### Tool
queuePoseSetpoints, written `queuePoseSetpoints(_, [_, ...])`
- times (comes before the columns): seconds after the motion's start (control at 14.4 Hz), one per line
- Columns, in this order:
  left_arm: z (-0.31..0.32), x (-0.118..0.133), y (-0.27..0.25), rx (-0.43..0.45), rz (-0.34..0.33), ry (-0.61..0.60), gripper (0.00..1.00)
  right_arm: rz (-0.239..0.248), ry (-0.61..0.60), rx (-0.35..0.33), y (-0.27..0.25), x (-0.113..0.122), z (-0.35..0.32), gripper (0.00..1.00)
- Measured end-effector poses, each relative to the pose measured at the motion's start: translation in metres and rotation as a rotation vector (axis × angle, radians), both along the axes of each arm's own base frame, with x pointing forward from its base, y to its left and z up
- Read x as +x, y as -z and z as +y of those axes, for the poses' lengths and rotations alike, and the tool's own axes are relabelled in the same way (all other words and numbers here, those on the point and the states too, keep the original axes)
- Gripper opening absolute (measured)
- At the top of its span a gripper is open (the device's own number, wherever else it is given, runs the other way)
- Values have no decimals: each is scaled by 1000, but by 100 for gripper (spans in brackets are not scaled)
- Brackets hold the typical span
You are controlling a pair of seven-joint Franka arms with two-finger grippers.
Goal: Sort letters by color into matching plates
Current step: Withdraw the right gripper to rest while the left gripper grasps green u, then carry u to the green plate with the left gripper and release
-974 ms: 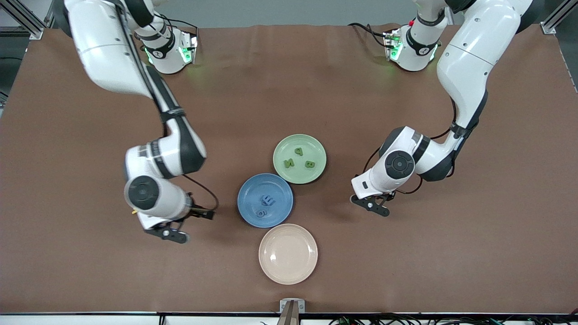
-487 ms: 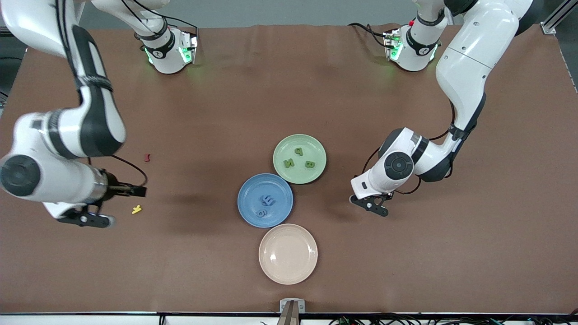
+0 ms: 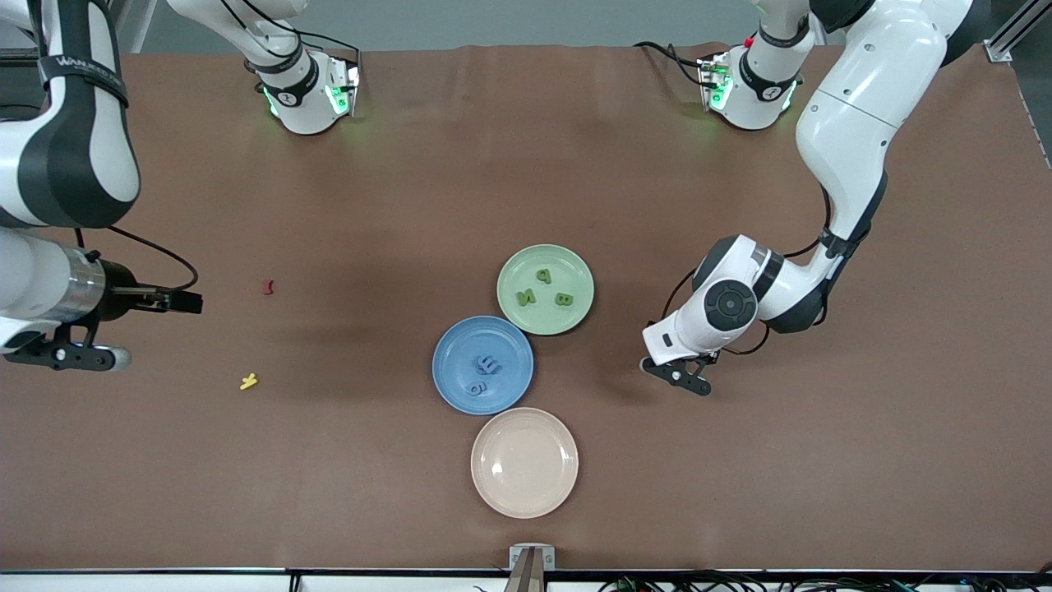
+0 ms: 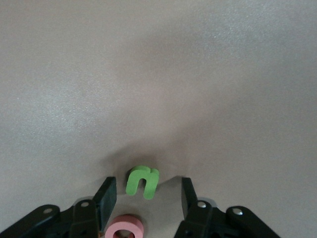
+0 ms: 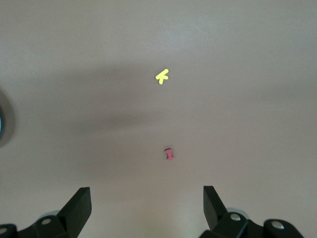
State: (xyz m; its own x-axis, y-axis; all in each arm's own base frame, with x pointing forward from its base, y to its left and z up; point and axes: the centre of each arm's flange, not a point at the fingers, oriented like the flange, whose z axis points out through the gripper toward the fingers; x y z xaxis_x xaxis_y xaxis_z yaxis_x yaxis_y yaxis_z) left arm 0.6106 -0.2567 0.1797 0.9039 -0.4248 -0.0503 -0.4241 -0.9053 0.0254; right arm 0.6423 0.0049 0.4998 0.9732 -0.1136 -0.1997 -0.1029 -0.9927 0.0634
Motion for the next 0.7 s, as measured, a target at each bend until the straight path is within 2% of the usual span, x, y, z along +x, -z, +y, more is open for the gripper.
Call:
queuePoseSetpoints(0.28, [1,0,1,-6,-6,-2,55,-8,-14,11,-5,0,-24,100])
queuePoseSetpoints(0.49, [2,0,2,-7,-7,-4,46,-10,-21,13,-12,0,-23,100])
queuePoseSetpoints(0.7, [2,2,1,-16,-19,-6,43,-11,-22,15,-24,-1,-21,100])
